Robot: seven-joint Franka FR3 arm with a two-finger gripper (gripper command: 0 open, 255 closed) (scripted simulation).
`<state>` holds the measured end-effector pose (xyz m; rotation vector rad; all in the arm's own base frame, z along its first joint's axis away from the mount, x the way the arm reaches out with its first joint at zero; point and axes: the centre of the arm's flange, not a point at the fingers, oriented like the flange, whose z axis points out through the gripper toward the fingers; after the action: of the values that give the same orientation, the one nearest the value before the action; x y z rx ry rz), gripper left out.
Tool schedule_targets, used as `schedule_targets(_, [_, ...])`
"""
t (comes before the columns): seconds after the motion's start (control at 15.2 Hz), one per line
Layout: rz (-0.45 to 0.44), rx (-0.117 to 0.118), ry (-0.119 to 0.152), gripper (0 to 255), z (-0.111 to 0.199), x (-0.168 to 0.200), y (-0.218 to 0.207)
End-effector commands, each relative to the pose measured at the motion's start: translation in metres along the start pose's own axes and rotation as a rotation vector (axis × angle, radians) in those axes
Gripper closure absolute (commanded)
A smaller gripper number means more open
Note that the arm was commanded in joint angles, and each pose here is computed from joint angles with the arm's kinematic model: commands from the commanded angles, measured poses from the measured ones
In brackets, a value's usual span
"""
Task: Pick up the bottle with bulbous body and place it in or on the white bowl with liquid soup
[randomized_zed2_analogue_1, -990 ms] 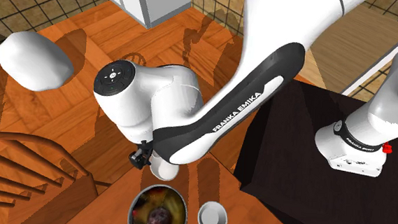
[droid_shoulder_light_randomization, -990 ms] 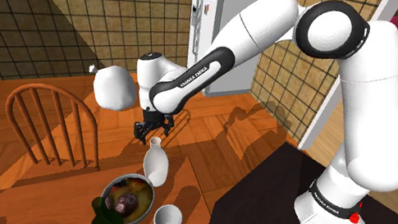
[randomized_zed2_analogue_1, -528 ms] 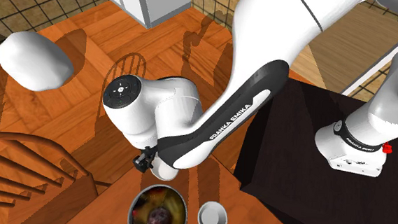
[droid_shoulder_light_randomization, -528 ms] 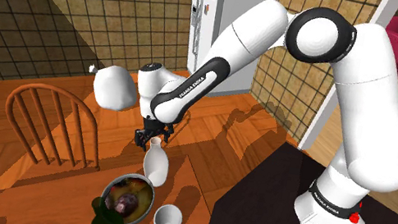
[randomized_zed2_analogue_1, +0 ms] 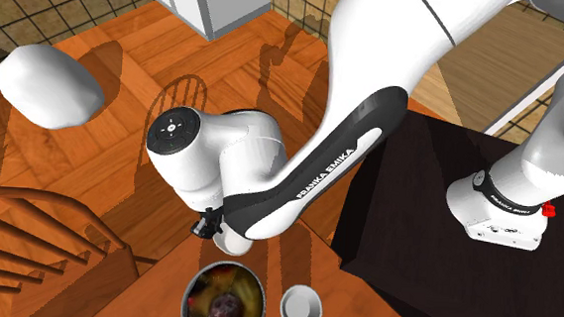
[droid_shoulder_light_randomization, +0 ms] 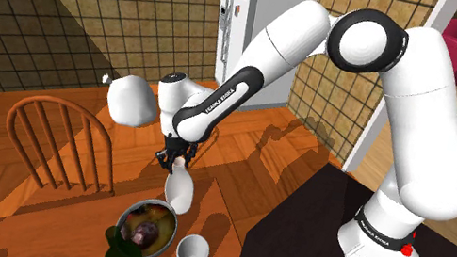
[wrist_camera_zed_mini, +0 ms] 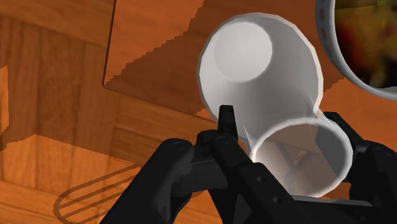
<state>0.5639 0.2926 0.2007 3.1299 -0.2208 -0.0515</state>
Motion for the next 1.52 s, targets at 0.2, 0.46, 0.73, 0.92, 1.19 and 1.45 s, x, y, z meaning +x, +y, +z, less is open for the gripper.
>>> schedule_targets(0.2, [0.000,0.000,0.000,255,0.000,0.000,0.000])
schedule_targets(0.46, [0.000,0.000,0.000,255,0.000,0.000,0.000])
schedule_targets(0.73, [0.000,0.000,0.000,255,-0.021,-0.001,0.000])
schedule_targets(0.92, [0.000,0.000,0.000,255,-0.037,-0.001,0.000])
schedule_targets(1.19, [0.000,0.000,0.000,255,-0.058,-0.002,0.000])
schedule_targets(1.45, [0.000,0.000,0.000,255,-0.079,-0.003,0.000])
